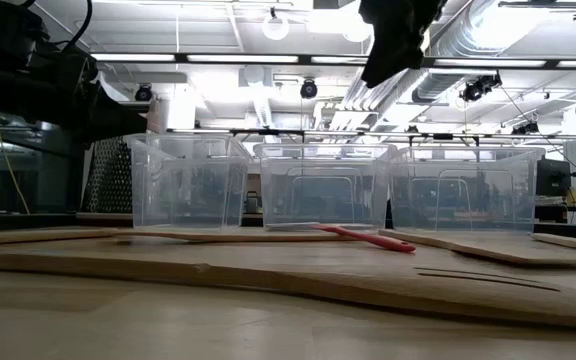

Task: Pick & Place Kitchen Items
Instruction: Put the red spatula into the right transparent container

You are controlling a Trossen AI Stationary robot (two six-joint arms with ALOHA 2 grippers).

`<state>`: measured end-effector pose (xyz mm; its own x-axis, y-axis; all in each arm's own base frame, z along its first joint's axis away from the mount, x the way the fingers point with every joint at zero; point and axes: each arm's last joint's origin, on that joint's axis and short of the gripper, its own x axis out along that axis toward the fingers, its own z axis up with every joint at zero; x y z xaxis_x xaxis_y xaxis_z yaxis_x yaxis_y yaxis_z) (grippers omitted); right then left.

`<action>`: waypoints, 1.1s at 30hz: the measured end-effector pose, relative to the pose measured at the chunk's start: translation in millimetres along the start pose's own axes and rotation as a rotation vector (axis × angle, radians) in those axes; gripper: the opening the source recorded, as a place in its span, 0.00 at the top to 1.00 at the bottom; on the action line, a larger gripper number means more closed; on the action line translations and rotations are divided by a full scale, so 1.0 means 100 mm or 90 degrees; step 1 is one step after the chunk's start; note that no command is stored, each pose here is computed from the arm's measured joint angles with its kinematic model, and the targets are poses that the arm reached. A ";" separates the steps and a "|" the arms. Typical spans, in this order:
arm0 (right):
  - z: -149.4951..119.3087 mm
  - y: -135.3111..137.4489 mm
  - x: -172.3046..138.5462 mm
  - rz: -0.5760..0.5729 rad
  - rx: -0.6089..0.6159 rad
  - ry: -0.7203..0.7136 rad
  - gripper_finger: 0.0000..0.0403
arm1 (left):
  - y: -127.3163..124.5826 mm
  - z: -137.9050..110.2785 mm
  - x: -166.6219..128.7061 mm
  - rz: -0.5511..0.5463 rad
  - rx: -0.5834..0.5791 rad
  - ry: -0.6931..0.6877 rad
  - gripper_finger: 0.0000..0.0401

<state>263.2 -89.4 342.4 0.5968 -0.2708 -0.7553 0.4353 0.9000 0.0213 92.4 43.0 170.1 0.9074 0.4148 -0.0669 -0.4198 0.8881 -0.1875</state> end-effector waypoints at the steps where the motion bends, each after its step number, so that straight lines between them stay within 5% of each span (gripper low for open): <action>1: -0.02 0.03 -0.01 0.004 0.012 0.010 0.60 | 0.00 0.00 0.00 0.000 0.000 0.000 0.75; 14: -0.19 0.44 -0.05 0.035 0.208 0.086 0.60 | 0.00 0.00 0.00 0.000 0.000 0.000 0.75; 23: -0.41 0.82 0.18 -0.011 0.362 0.156 0.55 | 0.00 0.00 0.00 0.001 0.000 0.000 0.75; 33: -0.59 1.22 0.53 -0.044 0.370 0.190 0.40 | 0.00 0.00 0.00 0.003 0.000 -0.001 0.75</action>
<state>308.2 26.3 265.9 0.3782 -0.1390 -0.9152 0.8090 0.5303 0.2537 92.3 43.1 170.1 0.9057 0.4186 -0.0668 -0.4235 0.8864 -0.1871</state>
